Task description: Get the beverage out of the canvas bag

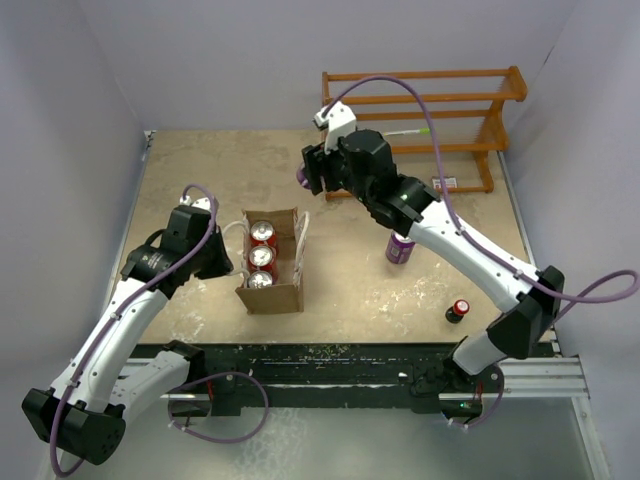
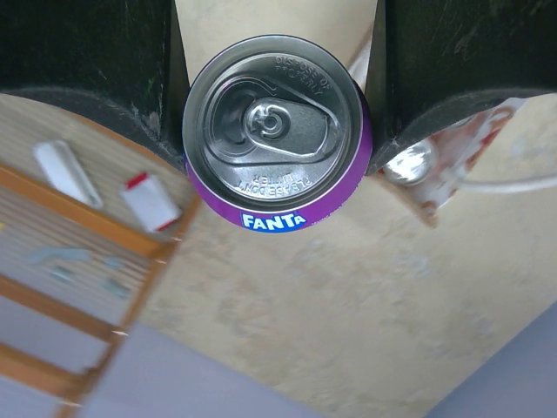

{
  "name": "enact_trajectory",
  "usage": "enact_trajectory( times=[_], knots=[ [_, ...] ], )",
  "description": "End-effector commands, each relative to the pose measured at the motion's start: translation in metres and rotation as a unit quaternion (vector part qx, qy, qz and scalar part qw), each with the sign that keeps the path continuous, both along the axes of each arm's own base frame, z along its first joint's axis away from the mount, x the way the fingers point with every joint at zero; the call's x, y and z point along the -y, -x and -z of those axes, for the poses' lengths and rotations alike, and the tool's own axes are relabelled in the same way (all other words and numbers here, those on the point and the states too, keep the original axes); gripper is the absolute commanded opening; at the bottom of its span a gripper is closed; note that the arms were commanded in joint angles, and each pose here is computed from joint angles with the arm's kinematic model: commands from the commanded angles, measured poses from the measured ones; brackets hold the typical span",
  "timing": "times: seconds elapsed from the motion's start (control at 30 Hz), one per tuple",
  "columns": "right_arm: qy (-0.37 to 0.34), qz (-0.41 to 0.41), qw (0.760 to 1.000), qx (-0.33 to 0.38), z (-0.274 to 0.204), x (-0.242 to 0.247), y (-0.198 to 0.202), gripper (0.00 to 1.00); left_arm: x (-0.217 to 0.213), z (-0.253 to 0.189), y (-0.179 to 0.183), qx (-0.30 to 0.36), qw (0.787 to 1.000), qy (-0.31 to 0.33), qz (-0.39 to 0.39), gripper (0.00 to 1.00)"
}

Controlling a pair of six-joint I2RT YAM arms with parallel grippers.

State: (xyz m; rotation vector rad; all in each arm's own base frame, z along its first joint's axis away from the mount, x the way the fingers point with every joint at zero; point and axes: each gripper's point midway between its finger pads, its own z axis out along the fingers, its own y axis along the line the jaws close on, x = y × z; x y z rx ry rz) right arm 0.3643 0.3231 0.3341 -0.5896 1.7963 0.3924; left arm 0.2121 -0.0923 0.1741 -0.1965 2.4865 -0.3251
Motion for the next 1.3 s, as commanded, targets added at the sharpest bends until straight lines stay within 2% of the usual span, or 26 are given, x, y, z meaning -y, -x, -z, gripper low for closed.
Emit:
enact_trajectory(
  times=[0.0,0.1,0.3,0.53,0.67,0.8,1.27],
  knots=[
    [-0.055,0.172,0.98,0.082,-0.053,0.068,-0.023,0.0,0.007,-0.005,-0.003,0.009,1.0,0.013,0.011,0.0],
    [-0.035,0.258,0.963,0.064,-0.027,0.111,-0.027,0.0,0.007,-0.004,-0.003,0.008,1.0,0.013,0.012,0.0],
    [-0.039,0.347,0.937,0.015,0.021,0.175,-0.022,0.0,0.008,-0.004,-0.003,0.007,1.0,0.013,0.014,0.0],
    [-0.067,0.466,0.882,-0.003,0.05,0.269,-0.01,0.0,0.008,-0.003,-0.003,0.005,1.0,0.013,0.014,0.0],
    [-0.065,0.513,0.856,-0.019,0.074,0.313,-0.007,0.0,0.008,-0.003,-0.004,0.005,1.0,0.012,0.013,0.0],
    [-0.058,0.536,0.839,-0.072,0.128,0.336,0.003,0.0,0.007,-0.002,-0.004,0.005,1.0,0.01,0.01,0.0],
    [-0.072,0.513,0.847,-0.119,0.197,0.331,0.023,0.0,0.005,0.0,-0.005,0.001,1.0,0.006,0.004,0.0]
  ],
)
